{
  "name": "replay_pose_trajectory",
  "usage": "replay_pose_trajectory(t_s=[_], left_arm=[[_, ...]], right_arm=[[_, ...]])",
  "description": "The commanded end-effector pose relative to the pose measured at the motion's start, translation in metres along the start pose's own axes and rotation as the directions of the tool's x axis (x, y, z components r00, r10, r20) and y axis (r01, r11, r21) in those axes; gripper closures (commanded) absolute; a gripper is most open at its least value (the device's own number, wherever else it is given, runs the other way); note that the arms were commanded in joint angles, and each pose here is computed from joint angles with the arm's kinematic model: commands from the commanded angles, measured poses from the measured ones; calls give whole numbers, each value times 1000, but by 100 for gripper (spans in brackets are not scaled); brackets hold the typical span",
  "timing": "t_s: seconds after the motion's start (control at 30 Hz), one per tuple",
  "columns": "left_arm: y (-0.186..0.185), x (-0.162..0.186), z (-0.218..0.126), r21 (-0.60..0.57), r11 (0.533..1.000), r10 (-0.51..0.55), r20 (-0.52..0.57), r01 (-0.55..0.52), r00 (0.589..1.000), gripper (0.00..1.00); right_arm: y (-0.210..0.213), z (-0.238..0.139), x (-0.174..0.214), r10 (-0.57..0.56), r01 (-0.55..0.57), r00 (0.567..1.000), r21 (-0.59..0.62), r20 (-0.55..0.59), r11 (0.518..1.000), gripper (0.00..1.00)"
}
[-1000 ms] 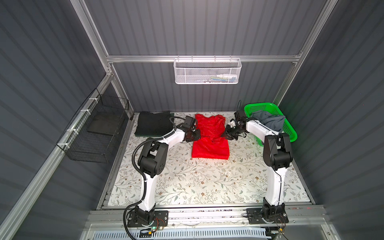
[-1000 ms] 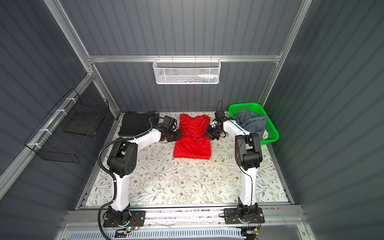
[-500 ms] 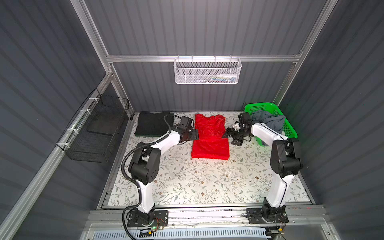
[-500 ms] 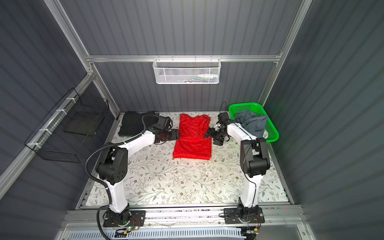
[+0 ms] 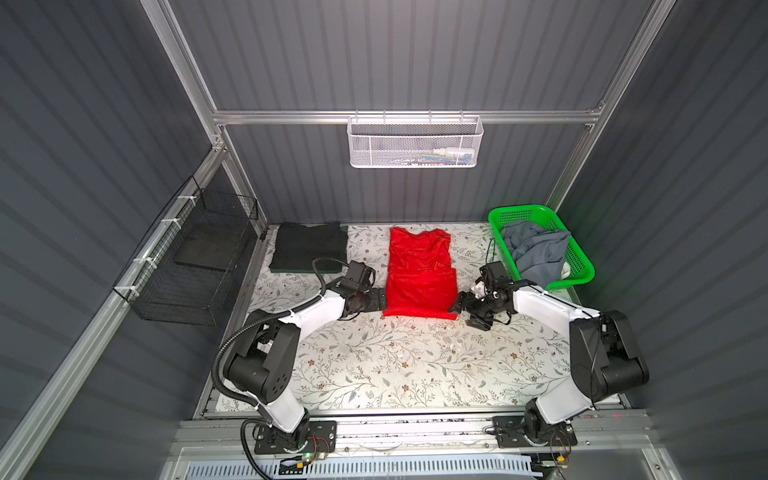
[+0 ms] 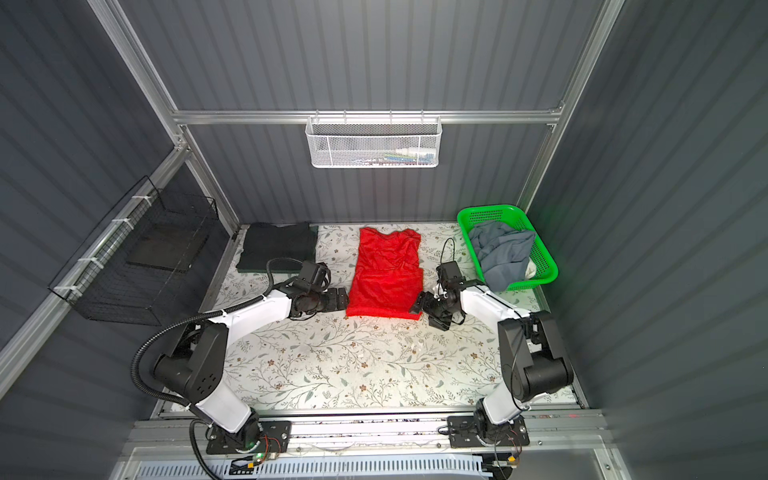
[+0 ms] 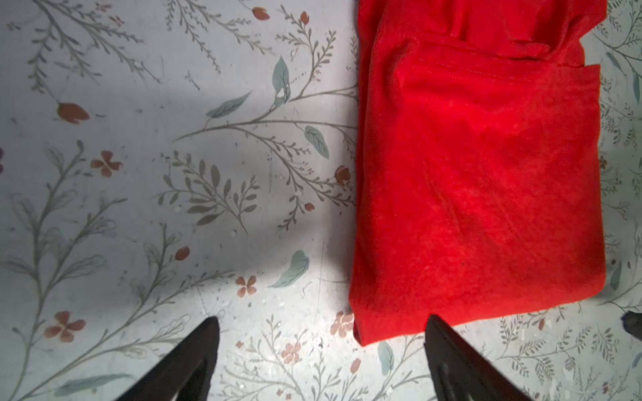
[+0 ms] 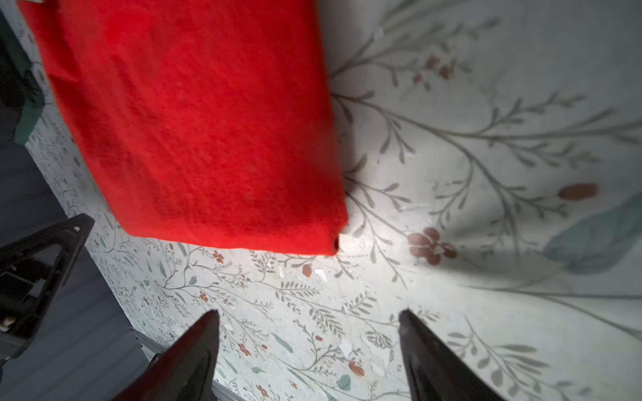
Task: Fold and stack the t-shirts
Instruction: 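Release the fold and grip the folded shirt's near edge with both grippers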
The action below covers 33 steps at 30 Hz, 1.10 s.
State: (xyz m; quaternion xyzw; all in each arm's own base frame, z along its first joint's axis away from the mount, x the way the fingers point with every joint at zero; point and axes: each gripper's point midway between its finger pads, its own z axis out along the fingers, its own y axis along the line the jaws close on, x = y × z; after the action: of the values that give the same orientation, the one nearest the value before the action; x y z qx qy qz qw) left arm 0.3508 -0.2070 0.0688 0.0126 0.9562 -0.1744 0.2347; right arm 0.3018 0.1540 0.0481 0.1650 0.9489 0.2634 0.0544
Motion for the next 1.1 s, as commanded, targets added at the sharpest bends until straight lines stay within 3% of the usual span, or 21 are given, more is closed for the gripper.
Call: replay_pose_trajectory(t_s=[0.0, 0.43, 0.8, 1.07], left_arm=[[-14, 3, 1, 87, 996, -37, 2, 37, 999, 9], [-22, 18, 21, 154, 983, -87, -68, 97, 994, 12], [-16, 24, 29, 136, 987, -78, -86, 89, 993, 13], [-19, 32, 40, 157, 981, -94, -119, 113, 988, 19]], right_arm=[[12, 9, -12, 7, -4, 999, -56, 53, 998, 22], [5, 35, -10, 22, -22, 999, -17, 31, 1000, 26], [-10, 44, -5, 28, -28, 999, 28, 17, 999, 29], [-18, 50, -4, 44, -45, 999, 51, 10, 998, 35]])
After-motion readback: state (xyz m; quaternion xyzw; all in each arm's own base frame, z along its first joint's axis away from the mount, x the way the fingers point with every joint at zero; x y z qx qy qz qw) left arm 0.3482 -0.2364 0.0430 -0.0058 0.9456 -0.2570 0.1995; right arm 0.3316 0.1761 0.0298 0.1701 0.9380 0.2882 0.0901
